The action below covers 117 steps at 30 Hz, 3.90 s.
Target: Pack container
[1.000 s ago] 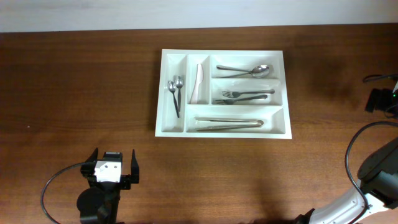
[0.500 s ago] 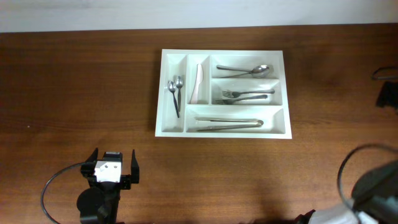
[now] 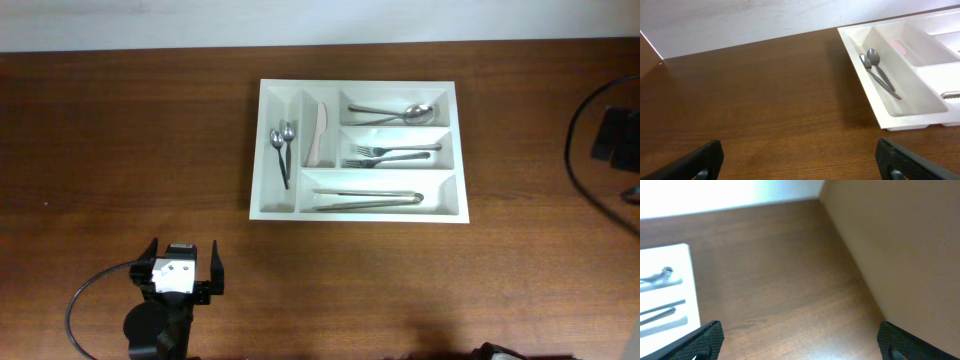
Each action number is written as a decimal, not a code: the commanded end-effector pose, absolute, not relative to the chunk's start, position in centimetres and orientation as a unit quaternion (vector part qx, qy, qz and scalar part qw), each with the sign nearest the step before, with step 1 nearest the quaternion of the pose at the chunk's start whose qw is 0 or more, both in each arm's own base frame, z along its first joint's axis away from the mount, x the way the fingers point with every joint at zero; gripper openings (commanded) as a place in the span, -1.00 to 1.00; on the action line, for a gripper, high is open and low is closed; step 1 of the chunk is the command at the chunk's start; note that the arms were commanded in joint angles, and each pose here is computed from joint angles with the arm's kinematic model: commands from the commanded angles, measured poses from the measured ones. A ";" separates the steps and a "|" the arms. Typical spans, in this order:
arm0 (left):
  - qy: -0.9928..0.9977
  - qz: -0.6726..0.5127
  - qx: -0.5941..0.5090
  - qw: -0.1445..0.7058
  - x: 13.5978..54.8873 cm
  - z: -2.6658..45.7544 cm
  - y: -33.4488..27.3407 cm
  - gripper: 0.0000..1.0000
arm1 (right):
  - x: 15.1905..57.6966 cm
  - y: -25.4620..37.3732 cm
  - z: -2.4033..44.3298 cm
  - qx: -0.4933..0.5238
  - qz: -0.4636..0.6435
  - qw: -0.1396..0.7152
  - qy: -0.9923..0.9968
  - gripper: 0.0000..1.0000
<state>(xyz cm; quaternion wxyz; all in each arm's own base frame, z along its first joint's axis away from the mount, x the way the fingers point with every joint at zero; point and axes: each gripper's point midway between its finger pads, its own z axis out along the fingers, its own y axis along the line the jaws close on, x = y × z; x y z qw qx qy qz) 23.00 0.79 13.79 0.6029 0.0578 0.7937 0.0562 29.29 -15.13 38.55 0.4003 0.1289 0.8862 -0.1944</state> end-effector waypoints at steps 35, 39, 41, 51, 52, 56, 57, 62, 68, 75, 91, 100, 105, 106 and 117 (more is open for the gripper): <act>0.793 0.049 0.057 0.605 23.0 13.6 0.6 0.98 | 11.7 -6.6 48.5 0.104 -0.211 0.601 0.764 0.97; 0.793 0.049 0.057 0.605 23.0 13.6 0.6 0.98 | 12.4 -4.5 47.7 0.064 -0.161 0.604 0.778 0.97; 0.793 0.049 0.057 0.605 23.0 13.6 0.6 0.98 | 12.6 -3.2 47.9 0.038 -0.134 0.618 0.774 0.97; 0.793 0.049 0.057 0.605 23.0 13.6 0.6 0.98 | 14.7 1.4 49.0 -0.046 -0.013 0.748 0.662 0.97; 0.793 0.049 0.057 0.605 23.0 13.6 0.6 0.98 | 14.9 1.4 48.7 -0.044 -0.006 0.758 0.651 0.97; 0.793 0.049 0.057 0.605 23.0 13.6 0.6 0.98 | 15.8 1.4 46.5 -0.025 0.029 0.780 0.624 0.97; 0.793 0.049 0.057 0.605 23.0 13.6 0.6 0.98 | 16.1 1.5 45.7 -0.022 0.038 0.783 0.620 0.97; 0.793 0.049 0.057 0.605 23.0 13.6 0.6 0.98 | 16.8 2.2 42.0 -0.028 0.071 0.792 0.606 0.97; 0.793 0.049 0.057 0.605 23.0 13.6 0.6 0.98 | 18.1 2.8 37.1 -0.039 0.087 0.791 0.605 0.97; 0.793 0.049 0.057 0.605 23.0 13.6 0.6 0.98 | 19.7 3.3 33.3 -0.051 0.100 0.802 0.587 0.97; 0.793 0.049 0.057 0.605 23.0 13.6 0.6 0.98 | 22.9 1.2 26.7 0.004 0.065 0.777 0.626 0.97; 0.793 0.049 0.057 0.605 23.0 13.6 0.6 0.98 | 23.6 1.2 24.0 0.007 0.067 0.762 0.644 0.97; 0.793 0.049 0.057 0.605 23.0 13.6 0.6 0.98 | 23.9 1.2 22.7 0.008 0.066 0.753 0.654 0.97; 0.793 0.049 0.057 0.605 23.0 13.6 0.6 0.98 | 24.0 1.2 22.3 0.008 0.067 0.750 0.658 0.97; 0.793 0.049 0.057 0.605 23.0 13.6 0.6 0.98 | 24.6 1.2 17.2 0.013 0.067 0.700 0.711 0.97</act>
